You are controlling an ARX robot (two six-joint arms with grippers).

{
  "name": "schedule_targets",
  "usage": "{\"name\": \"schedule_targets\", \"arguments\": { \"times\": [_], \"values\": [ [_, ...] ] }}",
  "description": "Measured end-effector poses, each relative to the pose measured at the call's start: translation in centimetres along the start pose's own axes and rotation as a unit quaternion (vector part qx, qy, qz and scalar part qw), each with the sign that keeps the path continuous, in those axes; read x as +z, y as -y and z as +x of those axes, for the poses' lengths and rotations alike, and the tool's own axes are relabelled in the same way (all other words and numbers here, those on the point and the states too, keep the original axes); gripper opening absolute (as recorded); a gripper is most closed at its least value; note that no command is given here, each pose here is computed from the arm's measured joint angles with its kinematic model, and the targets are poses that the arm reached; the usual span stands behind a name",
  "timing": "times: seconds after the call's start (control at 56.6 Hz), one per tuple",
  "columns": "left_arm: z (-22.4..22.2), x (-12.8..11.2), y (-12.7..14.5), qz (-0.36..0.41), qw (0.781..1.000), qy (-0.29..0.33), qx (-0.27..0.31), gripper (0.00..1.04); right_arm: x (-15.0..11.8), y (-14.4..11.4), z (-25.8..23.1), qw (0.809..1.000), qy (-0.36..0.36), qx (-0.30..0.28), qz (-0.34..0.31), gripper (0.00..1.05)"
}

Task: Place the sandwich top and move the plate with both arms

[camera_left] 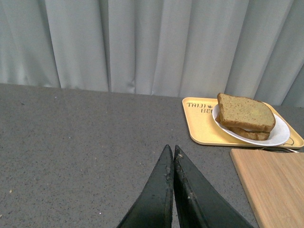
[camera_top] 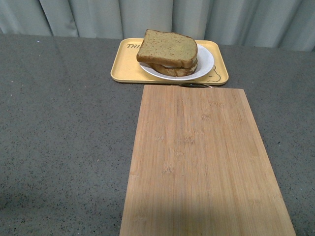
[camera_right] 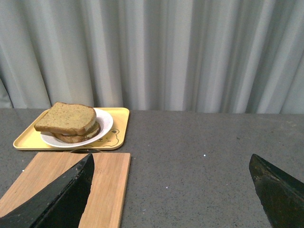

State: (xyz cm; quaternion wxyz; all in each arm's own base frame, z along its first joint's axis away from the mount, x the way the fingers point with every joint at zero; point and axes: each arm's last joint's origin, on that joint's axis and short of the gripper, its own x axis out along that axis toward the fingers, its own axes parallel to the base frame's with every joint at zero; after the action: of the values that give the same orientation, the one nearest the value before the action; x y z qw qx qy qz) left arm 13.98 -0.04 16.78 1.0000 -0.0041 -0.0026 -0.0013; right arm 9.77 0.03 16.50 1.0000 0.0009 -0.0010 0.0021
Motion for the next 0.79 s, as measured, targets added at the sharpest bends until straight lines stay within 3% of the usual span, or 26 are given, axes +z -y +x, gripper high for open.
{"name": "schedule_targets", "arguments": {
  "times": [0.794],
  "values": [
    [-2.6, 0.6, 0.0, 0.000, 1.000, 0.009, 0.000, 0.04, 0.0, 0.0, 0.0, 1.000, 0.000, 0.000, 0.000, 0.95]
  ]
}}
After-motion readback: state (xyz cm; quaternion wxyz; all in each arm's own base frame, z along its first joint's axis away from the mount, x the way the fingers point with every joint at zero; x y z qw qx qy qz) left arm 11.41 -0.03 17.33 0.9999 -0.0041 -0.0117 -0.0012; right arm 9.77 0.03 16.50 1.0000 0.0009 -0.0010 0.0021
